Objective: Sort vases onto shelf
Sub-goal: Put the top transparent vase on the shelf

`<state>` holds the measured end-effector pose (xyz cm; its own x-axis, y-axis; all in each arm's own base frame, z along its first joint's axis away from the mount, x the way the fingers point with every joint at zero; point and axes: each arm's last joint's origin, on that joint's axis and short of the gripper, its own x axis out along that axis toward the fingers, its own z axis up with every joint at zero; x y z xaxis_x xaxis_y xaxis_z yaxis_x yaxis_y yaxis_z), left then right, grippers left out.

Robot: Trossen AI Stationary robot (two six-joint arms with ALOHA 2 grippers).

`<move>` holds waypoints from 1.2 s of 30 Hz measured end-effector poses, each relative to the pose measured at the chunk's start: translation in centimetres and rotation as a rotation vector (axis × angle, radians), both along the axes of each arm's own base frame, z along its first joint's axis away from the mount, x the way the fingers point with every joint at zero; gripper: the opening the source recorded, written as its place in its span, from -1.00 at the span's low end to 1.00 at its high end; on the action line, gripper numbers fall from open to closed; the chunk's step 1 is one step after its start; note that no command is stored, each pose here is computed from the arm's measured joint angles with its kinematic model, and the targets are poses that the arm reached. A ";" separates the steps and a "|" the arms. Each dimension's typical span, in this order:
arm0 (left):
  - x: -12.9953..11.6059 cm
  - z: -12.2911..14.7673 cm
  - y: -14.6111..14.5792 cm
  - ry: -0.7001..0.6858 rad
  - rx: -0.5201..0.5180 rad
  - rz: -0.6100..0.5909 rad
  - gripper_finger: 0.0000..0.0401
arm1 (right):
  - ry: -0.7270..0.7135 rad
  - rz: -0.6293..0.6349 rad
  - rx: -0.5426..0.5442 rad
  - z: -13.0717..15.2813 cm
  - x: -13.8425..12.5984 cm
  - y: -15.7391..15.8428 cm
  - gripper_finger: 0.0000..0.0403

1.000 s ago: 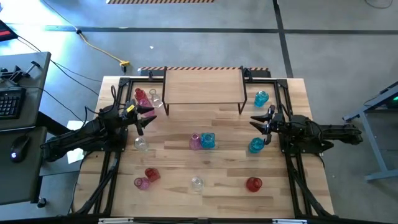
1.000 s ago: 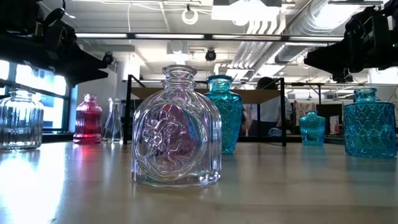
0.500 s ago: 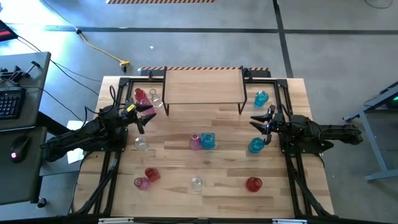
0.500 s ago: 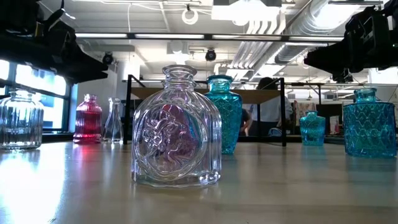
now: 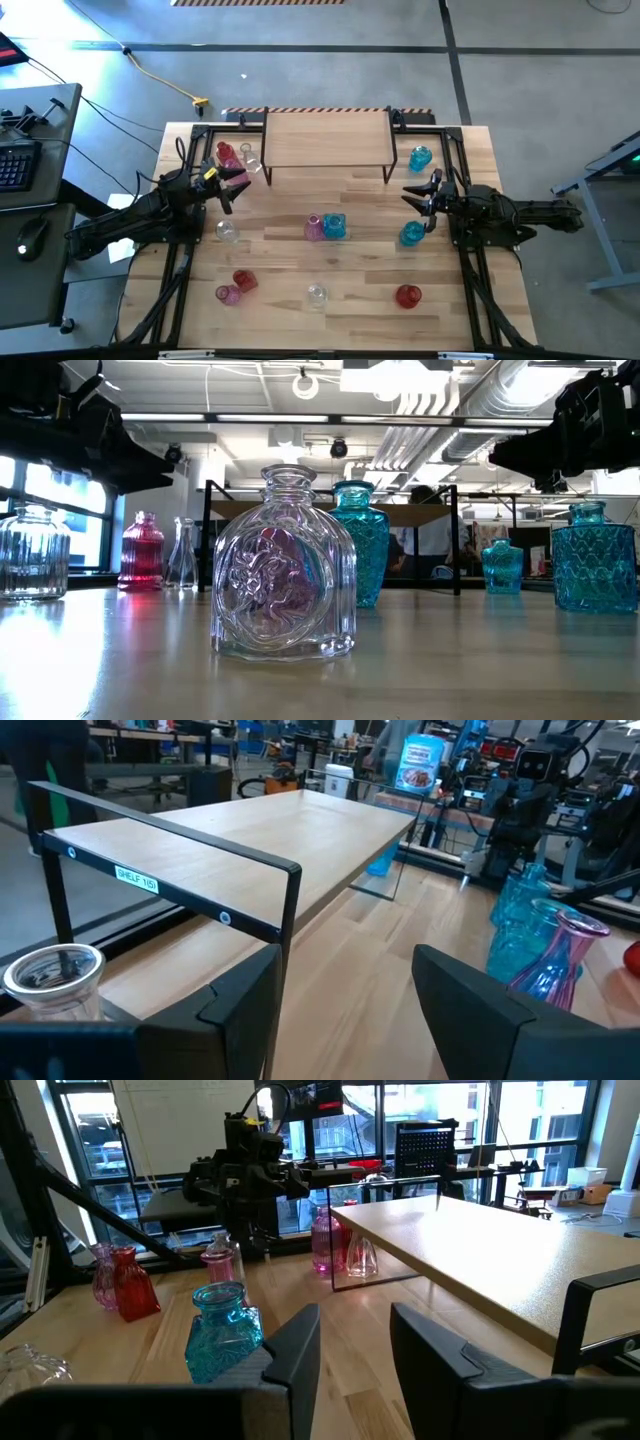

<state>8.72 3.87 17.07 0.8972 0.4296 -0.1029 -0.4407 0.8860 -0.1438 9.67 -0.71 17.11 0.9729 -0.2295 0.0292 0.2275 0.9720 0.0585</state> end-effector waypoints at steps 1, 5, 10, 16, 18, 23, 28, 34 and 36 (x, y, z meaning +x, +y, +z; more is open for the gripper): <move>0.0 0.0 0.0 -0.004 -0.009 0.001 0.09 | 0.000 0.000 0.000 0.0 0.0 0.0 -0.46; 0.0 0.0 0.0 -0.037 -0.075 0.006 0.09 | 0.000 0.000 0.000 0.0 0.0 0.0 -0.46; 0.0 -0.1 0.0 -0.029 -0.078 0.012 0.09 | 0.000 -0.001 0.000 0.0 0.0 0.0 -0.46; 0.0 -0.1 0.1 -0.029 -0.075 0.033 0.09 | 0.002 -0.005 -0.008 0.0 0.0 0.0 -0.46; 0.0 -0.1 0.1 -0.032 -0.076 0.033 0.09 | 0.000 -0.006 -0.002 0.0 0.0 0.0 -0.46; 0.0 0.0 0.1 -0.032 -0.075 0.035 0.09 | -0.020 -0.004 0.084 0.0 0.0 0.0 -0.46; 0.0 0.0 0.1 -0.032 -0.074 0.035 0.09 | -0.064 0.001 0.267 0.0 0.0 0.0 -0.46; -0.1 0.0 0.1 -0.032 -0.074 0.045 0.09 | -0.073 0.002 0.305 0.0 0.0 0.0 -0.46; -0.1 0.0 0.1 -0.032 -0.073 0.045 0.09 | -0.073 0.002 0.303 0.0 0.0 0.0 -0.46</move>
<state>8.67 3.96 17.02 0.8804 0.4621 -0.1069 -0.4742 0.8519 -0.2224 9.66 -0.73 17.11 0.9713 -0.2362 0.0295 0.2098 0.9082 0.3623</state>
